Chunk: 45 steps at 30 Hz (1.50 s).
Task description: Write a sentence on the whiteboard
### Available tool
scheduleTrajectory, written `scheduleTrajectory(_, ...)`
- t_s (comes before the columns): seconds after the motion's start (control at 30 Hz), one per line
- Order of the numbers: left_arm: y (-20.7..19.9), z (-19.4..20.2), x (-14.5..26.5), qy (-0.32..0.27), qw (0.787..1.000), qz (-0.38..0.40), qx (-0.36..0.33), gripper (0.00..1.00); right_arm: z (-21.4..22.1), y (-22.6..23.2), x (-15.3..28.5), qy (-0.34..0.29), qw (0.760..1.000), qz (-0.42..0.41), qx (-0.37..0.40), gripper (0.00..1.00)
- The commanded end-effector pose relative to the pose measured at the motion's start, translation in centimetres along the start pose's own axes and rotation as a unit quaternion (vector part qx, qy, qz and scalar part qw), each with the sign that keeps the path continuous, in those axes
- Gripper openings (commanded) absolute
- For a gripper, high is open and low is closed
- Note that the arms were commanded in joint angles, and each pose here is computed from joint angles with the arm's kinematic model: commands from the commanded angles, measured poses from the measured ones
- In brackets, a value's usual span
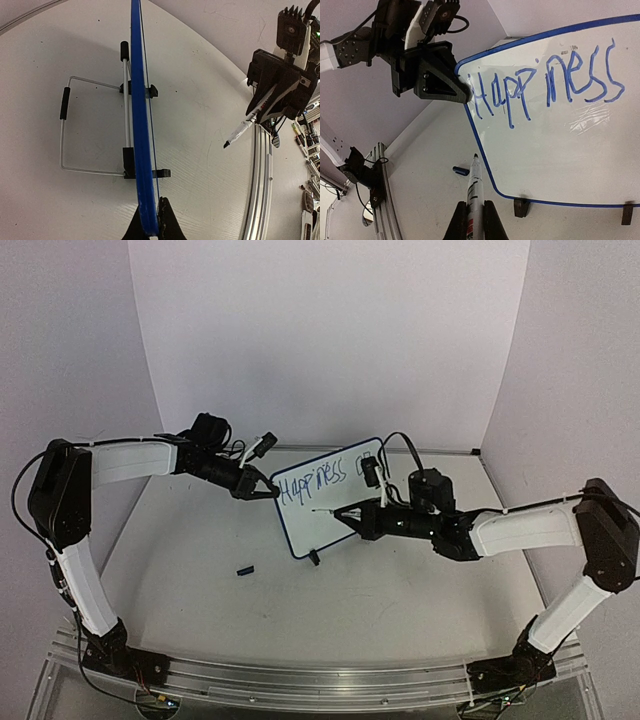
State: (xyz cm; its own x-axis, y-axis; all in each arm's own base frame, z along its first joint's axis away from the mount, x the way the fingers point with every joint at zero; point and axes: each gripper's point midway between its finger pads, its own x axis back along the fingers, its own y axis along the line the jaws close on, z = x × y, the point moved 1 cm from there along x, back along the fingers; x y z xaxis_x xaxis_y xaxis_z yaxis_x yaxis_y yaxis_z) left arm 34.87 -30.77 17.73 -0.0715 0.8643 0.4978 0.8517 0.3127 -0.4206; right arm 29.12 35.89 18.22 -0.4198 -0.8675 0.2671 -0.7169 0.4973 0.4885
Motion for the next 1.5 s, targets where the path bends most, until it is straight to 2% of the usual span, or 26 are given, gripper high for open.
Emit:
scheduleTrajectory(0.0,0.2,1.7,-0.7,0.036,0.999,-0.022,-0.002,0.0,-0.4,1.7,-1.5,-0.025,0.999,-0.008,0.019,0.0)
scheduleTrajectory(0.4,0.1,1.7,-0.7,0.038,0.999,-0.027,-0.005,0.0,2.6,3.4,-4.9,-0.014,0.999,0.006,0.033,0.0)
scheduleTrajectory(0.67,0.1,1.8,-0.8,0.039,0.999,-0.027,-0.007,0.0,2.5,1.8,-5.9,-0.026,0.999,0.045,0.015,0.0)
scheduleTrajectory(0.9,0.0,1.7,-0.7,0.039,0.999,-0.027,-0.009,0.0,2.5,1.6,-6.9,-0.025,0.999,0.047,0.011,0.0)
scheduleTrajectory(1.47,-0.2,1.6,-0.6,0.038,0.999,-0.027,-0.011,0.0,4.6,-1.2,-7.3,0.001,0.994,0.109,-0.003,0.0)
